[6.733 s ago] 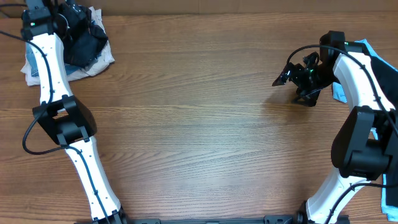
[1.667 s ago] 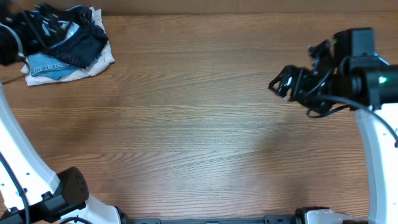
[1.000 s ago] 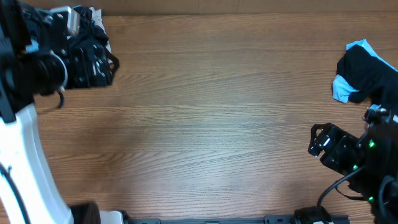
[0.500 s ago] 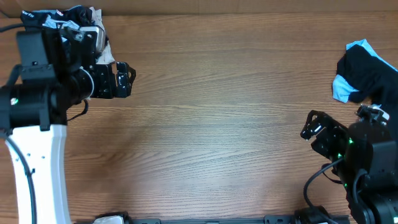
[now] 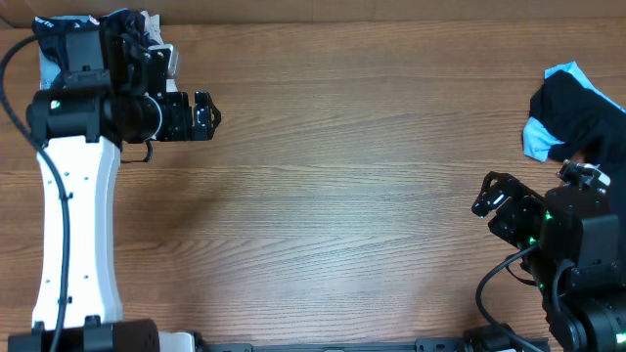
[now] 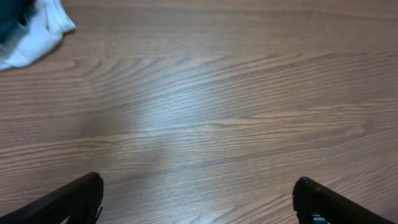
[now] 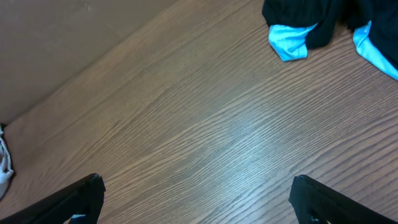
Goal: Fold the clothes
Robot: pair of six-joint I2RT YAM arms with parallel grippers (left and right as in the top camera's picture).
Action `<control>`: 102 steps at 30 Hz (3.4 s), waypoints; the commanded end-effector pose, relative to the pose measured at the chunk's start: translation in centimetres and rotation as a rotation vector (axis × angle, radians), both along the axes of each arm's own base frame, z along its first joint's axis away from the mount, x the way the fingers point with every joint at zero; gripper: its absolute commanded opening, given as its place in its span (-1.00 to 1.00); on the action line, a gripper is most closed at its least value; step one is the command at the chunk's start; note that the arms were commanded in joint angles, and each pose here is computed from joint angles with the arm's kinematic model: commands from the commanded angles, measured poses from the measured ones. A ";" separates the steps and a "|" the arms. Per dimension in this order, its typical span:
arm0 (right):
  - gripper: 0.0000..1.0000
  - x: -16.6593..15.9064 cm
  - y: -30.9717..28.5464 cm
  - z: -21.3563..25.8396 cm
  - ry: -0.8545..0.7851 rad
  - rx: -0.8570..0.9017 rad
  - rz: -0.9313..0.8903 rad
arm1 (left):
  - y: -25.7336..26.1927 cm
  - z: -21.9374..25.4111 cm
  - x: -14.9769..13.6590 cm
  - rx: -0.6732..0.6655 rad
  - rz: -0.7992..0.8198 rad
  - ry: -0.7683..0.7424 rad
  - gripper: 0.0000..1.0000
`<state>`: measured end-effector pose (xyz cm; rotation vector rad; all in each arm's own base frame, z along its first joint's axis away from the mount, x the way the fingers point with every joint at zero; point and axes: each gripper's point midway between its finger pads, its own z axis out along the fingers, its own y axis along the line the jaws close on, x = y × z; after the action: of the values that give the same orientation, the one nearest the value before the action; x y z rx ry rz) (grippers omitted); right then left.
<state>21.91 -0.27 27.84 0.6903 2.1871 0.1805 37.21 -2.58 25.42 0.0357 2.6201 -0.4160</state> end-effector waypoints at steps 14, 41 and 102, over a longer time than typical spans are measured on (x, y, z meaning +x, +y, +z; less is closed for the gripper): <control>1.00 0.0 -0.2 -0.1 -0.003 -0.007 -0.013 | 4.3 -5.2 1.3 0.236 0.068 0.128 1.00; 1.00 -1.5 -1.9 -0.3 -0.053 -0.003 -0.079 | 4.3 -5.2 1.3 0.236 0.067 0.128 1.00; 0.99 2.7 0.9 -10.9 -0.673 -0.324 0.271 | 4.3 -5.2 1.3 0.236 0.067 0.128 1.00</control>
<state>24.65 0.62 17.05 0.1211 1.6004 0.1642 38.55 1.75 20.70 -0.0186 2.7621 -0.0906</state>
